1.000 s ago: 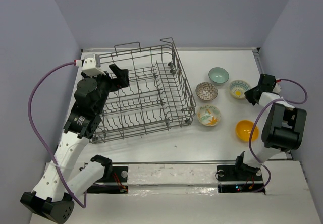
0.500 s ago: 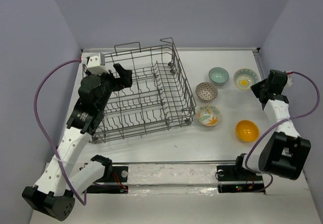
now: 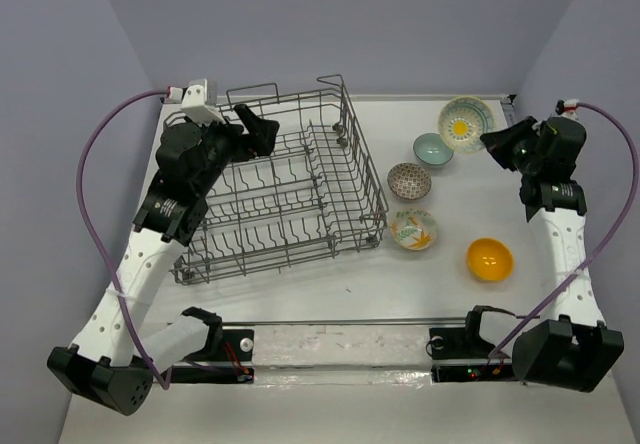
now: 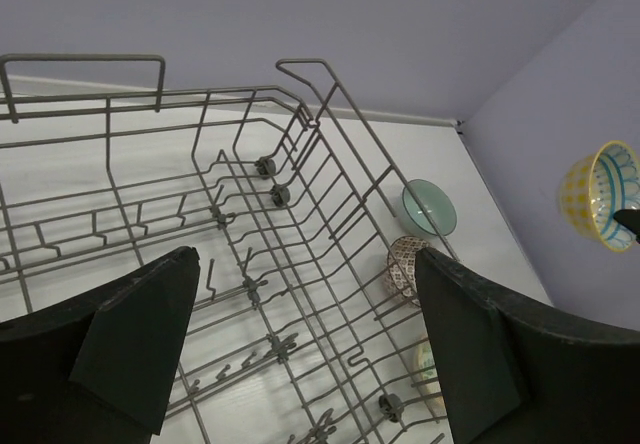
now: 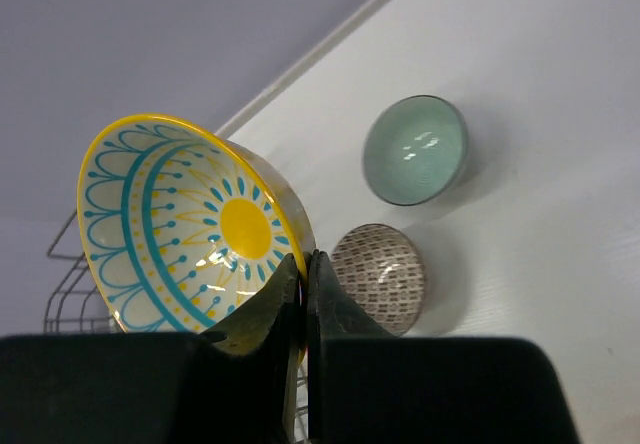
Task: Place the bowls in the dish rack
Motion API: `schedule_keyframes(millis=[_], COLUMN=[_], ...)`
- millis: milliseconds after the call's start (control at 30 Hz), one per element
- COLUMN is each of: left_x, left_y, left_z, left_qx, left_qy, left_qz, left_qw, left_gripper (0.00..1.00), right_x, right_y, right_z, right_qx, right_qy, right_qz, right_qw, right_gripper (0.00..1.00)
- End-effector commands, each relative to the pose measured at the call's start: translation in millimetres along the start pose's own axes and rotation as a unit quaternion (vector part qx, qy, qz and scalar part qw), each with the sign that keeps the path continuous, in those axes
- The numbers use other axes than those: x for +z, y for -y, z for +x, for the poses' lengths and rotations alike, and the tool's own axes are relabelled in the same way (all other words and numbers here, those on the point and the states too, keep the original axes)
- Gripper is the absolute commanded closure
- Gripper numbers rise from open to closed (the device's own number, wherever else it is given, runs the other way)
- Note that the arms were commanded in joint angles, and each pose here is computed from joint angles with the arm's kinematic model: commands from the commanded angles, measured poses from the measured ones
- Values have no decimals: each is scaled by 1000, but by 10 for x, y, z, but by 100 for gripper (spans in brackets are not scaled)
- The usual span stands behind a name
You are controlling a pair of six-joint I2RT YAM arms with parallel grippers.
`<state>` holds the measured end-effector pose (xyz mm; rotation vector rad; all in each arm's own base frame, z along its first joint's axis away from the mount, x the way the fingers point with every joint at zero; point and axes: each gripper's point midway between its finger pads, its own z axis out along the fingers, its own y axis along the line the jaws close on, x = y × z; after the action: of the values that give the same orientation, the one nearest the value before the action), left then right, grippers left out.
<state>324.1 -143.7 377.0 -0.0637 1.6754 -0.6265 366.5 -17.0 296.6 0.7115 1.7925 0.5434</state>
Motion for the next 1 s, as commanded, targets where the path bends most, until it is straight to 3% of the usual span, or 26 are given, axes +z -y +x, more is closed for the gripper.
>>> schedule_keyframes(millis=[0,200,500,700,967], left_x=[6,71,81,144,280], left_y=[372,619,864,840,581], left_z=[-244,-221,-174,-17,281], left_qx=[-9,-9,-7,1,20], left_qy=[10,-25,-56,-71,-88], left_qz=[65,107,127,89,5], left_qw=[998,994,990,993,996], left_gripper=[3,3,5,9,19], right_x=[-295,-416,-318,-256,-211], right_y=[-952,-1755,-2338,-2634,-2796], right_z=[-111,174,715,1055,1174], right_qx=[-60,-94,-132,-160,-186], right_qy=[5,-32,-70,-82,-69], right_qz=[-131,-216,-248,-250,-237], right_qw=[990,971,957,951,951], right_gripper=[99,99,99,99,99])
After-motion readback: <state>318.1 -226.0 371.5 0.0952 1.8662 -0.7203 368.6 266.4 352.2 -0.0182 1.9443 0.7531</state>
